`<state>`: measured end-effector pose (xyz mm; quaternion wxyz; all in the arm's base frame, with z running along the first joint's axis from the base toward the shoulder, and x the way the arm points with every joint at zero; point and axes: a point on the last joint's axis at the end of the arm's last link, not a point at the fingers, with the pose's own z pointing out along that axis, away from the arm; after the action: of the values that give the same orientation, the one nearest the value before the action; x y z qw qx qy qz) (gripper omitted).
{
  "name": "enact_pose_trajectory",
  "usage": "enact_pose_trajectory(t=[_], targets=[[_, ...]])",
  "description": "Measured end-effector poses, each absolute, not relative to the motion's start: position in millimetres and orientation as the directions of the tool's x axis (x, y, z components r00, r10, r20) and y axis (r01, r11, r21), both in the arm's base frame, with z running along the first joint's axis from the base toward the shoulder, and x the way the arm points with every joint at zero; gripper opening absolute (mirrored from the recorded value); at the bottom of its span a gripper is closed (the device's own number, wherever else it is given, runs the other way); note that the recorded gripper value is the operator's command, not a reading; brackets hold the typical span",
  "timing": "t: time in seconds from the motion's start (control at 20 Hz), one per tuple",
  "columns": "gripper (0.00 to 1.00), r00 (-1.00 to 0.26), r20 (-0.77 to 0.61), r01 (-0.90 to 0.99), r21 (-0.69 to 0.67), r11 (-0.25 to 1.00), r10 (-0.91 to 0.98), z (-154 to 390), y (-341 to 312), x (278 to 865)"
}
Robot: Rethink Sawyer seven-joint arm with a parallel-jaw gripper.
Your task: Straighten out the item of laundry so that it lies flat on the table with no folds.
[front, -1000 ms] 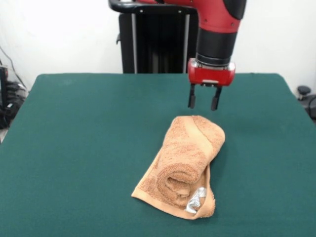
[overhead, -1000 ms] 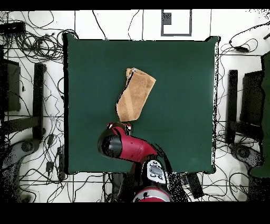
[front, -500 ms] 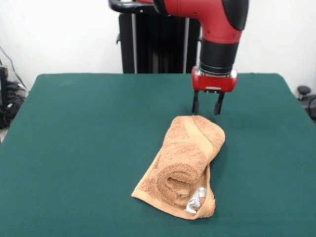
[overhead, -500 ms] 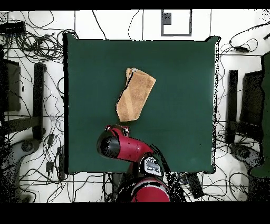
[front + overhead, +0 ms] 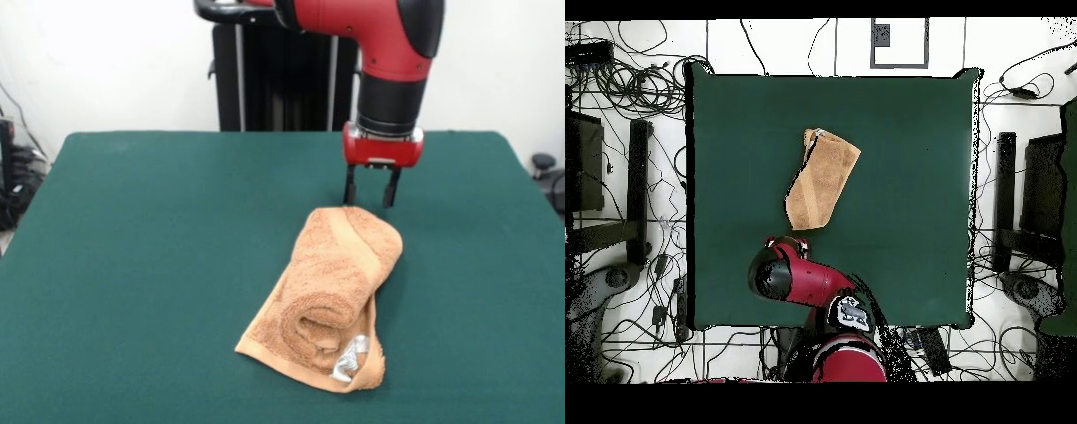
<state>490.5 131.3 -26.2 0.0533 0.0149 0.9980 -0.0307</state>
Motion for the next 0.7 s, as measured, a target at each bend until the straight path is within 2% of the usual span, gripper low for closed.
enact_pose_trajectory(t=[0.7], targets=[[1.00,-0.987,-0.158,0.021,-0.058,0.998,0.012,-6.7,138.6,506.3]])
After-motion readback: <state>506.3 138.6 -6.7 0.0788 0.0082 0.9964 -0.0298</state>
